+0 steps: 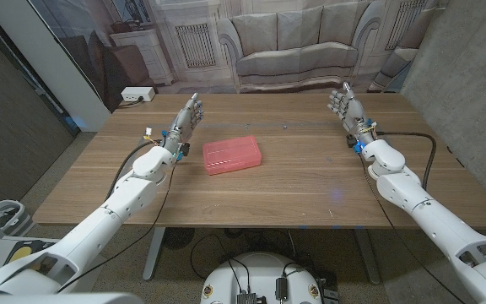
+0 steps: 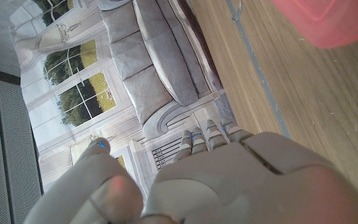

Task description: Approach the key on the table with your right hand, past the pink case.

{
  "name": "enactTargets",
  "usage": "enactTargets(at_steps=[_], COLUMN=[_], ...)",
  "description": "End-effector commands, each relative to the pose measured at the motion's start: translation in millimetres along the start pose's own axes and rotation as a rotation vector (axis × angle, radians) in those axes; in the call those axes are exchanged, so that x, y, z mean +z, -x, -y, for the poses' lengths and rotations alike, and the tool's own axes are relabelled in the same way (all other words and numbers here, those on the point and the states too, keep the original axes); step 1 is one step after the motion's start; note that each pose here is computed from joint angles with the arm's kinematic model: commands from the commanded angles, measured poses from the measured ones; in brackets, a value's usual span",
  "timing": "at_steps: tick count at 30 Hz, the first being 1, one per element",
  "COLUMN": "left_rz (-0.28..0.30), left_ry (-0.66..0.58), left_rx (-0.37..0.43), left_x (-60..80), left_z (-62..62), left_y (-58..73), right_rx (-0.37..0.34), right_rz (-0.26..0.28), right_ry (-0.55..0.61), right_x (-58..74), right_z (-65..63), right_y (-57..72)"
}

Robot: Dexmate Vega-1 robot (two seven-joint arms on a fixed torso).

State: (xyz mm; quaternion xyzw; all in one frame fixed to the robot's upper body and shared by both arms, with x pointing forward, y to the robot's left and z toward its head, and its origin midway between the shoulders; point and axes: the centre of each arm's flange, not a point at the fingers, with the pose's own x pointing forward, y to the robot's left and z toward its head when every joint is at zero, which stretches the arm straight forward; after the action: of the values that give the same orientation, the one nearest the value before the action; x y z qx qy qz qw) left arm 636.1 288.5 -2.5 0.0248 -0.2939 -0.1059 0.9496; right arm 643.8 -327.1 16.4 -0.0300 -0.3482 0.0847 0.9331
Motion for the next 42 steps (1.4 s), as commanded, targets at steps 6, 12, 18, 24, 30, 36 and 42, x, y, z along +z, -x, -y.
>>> enactTargets(at_steps=[6,12,18,24,30,36,42], left_rz=[0.001,0.002,0.000,-0.003,-0.004,-0.005,-0.010], left_ry=[-0.031,-0.037,-0.039,-0.039,-0.040,-0.036,-0.022], left_rx=[0.000,-0.001,-0.001,0.000,0.002,0.001,0.008], left_x=[3.9,7.6,9.3,9.6,10.0,9.5,8.2], left_z=[-2.7,-2.9,-1.9,-1.1,-1.3,-1.2,-0.6], left_y=[-3.8,-3.3,-3.7,-3.4,-2.4,-2.1,-0.4], right_rx=[-0.032,-0.040,-0.053,-0.064,-0.064,-0.080,-0.087], right_rz=[0.017,0.021,0.024,0.018,0.018,0.016,0.026], right_ry=[0.080,0.119,0.145,0.166,0.177,0.175,0.211], right_x=[6.0,8.9,11.2,12.8,15.4,16.3,18.8], right_z=[9.1,14.6,22.7,28.8,32.8,37.0,38.3], right_y=[-3.4,-2.6,0.0,2.6,2.7,3.7,4.6])
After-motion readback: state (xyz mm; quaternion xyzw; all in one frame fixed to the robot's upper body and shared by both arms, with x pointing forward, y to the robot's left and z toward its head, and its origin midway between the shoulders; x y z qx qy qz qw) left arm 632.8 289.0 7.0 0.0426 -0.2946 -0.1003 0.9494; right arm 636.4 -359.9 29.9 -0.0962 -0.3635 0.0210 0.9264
